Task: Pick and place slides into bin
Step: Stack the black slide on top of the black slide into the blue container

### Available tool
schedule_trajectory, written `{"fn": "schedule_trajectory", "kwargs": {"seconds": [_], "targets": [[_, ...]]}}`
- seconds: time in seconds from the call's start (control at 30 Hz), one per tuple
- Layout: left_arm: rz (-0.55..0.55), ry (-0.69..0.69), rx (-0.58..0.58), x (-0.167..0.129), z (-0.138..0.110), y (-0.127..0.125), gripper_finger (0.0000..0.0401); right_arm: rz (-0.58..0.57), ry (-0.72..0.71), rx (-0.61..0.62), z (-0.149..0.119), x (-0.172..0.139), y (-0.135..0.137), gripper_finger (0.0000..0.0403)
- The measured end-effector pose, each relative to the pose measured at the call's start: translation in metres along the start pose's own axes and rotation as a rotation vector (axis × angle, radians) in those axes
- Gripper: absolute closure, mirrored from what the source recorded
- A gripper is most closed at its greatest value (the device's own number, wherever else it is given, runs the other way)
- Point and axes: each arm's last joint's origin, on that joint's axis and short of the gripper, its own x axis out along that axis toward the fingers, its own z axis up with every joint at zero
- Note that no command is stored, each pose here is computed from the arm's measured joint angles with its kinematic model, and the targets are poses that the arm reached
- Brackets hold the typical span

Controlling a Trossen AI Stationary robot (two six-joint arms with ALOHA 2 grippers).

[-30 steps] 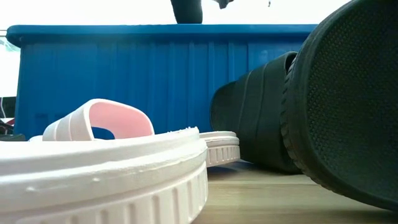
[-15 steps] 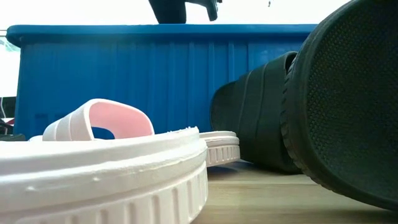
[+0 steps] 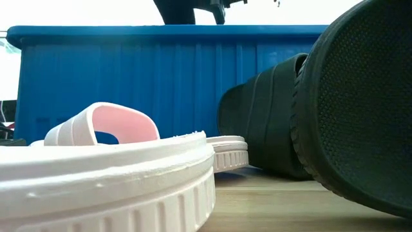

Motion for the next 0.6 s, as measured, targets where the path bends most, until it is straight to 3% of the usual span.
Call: {"fn": "schedule_trajectory", "kwargs": {"seconds": [0.2, 0.33, 0.6], "targets": [[0.0, -0.001, 0.065, 0.0, 0.0, -0.031, 0.014, 0.02, 0.008, 0.039, 0.0, -0.001, 0.001, 0.0349], [-0.035, -0.045, 0.032, 0.0, 0.003, -0.049, 0.014, 0.022, 0.011, 0.083, 0.0, -0.001, 0.001, 0.0349], [-0.401, -0.357, -0.219, -0.004, 0.011, -0.047, 0.0141, 0.014, 0.031, 0.099, -0.001, -0.001, 0.001, 0.0349]]}}
